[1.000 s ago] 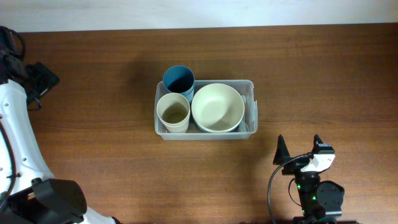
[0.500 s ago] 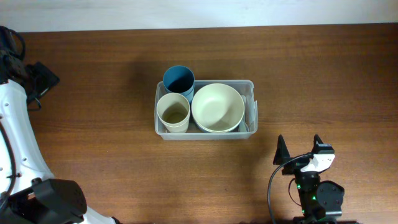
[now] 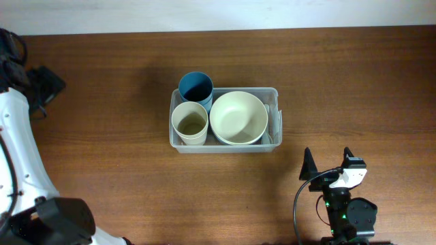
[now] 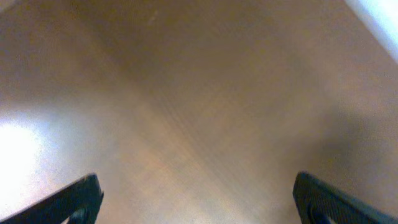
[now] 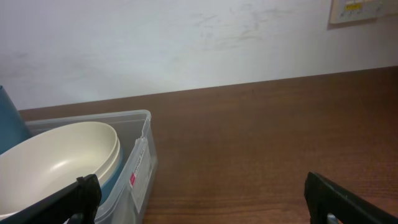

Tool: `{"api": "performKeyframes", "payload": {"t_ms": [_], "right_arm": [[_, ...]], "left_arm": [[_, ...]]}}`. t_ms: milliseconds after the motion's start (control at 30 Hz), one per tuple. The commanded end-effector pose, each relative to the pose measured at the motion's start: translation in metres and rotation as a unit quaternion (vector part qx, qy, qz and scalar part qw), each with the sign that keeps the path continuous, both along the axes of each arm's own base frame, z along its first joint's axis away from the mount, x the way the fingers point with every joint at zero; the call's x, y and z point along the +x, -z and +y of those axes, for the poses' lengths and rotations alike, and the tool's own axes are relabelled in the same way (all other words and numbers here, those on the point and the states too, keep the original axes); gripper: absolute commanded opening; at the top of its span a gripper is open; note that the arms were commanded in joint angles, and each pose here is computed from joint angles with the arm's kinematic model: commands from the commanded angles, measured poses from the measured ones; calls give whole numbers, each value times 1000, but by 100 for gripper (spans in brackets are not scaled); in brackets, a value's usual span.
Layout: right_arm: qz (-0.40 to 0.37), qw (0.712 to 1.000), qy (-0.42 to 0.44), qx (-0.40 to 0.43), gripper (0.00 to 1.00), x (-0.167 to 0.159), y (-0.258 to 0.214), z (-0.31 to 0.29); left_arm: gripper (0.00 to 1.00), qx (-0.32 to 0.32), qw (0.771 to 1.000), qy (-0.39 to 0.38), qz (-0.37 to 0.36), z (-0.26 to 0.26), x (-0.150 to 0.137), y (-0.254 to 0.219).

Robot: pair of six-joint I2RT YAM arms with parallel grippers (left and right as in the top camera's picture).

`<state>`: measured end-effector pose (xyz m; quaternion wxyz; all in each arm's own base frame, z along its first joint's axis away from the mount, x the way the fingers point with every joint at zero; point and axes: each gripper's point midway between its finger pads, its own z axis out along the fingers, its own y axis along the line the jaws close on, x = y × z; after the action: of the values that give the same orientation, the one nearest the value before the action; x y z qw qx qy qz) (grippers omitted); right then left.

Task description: Pack container

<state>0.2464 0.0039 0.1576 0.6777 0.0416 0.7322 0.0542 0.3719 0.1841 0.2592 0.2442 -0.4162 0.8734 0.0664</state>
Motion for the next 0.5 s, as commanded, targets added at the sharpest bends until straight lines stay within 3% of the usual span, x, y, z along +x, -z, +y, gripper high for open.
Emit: {"api": "performKeyframes", "payload": {"t_ms": [0, 133, 233, 467], "right_arm": [[2, 1000, 12, 0, 99, 0, 2, -5], [2, 1000, 12, 0, 99, 0, 2, -5], [2, 1000, 12, 0, 99, 0, 2, -5], [2, 1000, 12, 0, 99, 0, 2, -5]], "left_arm": [[100, -7, 992, 36, -124, -31, 6, -58], [100, 35, 967, 85, -237, -64, 13, -108], [100, 71, 936, 134, -319, -94, 9, -138], [100, 116, 875, 195, -429, -136, -31, -140]]}}
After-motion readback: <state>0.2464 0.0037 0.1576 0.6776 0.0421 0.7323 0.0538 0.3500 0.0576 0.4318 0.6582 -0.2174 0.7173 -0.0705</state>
